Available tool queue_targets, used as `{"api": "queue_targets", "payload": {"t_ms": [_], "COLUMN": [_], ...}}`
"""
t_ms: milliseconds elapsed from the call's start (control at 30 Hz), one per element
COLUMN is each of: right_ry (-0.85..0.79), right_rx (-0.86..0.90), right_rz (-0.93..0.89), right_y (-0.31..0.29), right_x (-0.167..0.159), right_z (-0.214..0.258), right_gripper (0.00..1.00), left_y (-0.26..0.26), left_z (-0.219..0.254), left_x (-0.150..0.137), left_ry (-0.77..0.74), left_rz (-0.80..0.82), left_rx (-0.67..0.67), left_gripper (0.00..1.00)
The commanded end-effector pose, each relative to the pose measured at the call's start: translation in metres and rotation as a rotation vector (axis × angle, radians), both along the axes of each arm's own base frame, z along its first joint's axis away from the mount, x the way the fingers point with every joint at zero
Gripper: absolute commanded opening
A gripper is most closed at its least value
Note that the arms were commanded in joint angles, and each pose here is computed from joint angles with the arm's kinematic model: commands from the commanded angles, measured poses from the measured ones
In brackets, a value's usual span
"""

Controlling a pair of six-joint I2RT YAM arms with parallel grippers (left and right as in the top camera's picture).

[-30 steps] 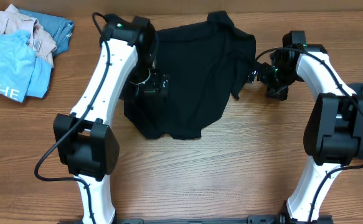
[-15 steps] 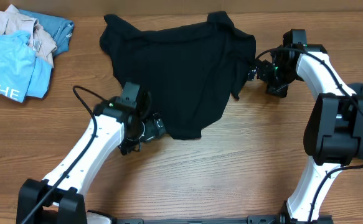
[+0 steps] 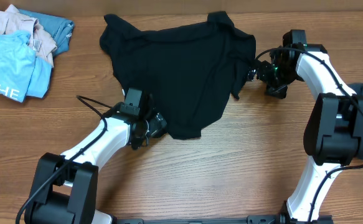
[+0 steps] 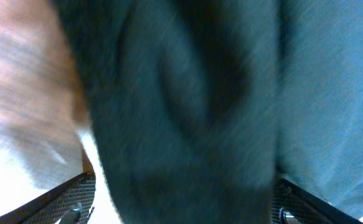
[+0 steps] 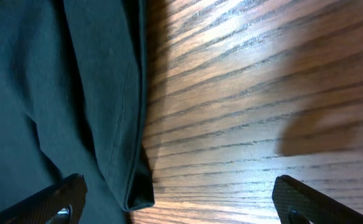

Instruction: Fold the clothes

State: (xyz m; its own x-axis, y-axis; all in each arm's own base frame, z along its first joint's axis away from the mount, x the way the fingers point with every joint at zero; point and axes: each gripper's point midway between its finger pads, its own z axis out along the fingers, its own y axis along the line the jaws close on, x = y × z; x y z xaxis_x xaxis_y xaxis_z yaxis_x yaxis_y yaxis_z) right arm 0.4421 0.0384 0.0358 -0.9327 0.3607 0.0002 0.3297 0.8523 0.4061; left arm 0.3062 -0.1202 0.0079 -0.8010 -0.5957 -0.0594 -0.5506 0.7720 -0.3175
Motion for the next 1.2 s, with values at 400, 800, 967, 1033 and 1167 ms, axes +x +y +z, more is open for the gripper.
{"api": "queue_targets", "payload": {"t_ms": [400, 800, 967, 1033, 1167], "right_ry": [0.045, 0.028, 0.007, 0.018, 0.034], "right_rx": [0.006, -0.127, -0.156, -0.157, -0.161], "right_rz": [0.098, 0.192, 0.188, 0.192, 0.193], "right_y": [0.030, 0.056, 0.052, 0.052, 0.050], "right_x": [-0.019, -0.022, -0.016, -0.018, -0.026], "right_z": [0.009, -0.011, -0.014, -0.015, -0.028], "right_gripper": [0.56, 0.61, 0.62, 0.62, 0.66], "left_y": [0.052, 0.077, 0.081, 0.087, 0.102], "left_z": [-0.029, -0.012, -0.013, -0.013, -0.014], "left_x": [0.005, 0.031, 0.029, 0.028, 0.027], "left_ry": [0.044, -0.017, -0.011, -0.005, 0.003], "left_rz": [0.072, 0.079, 0.056, 0.060, 0.100], "left_rx": [0.051, 0.065, 0.077, 0.079, 0.079], "left_gripper": [0.33, 0.31, 0.31, 0.31, 0.32]}}
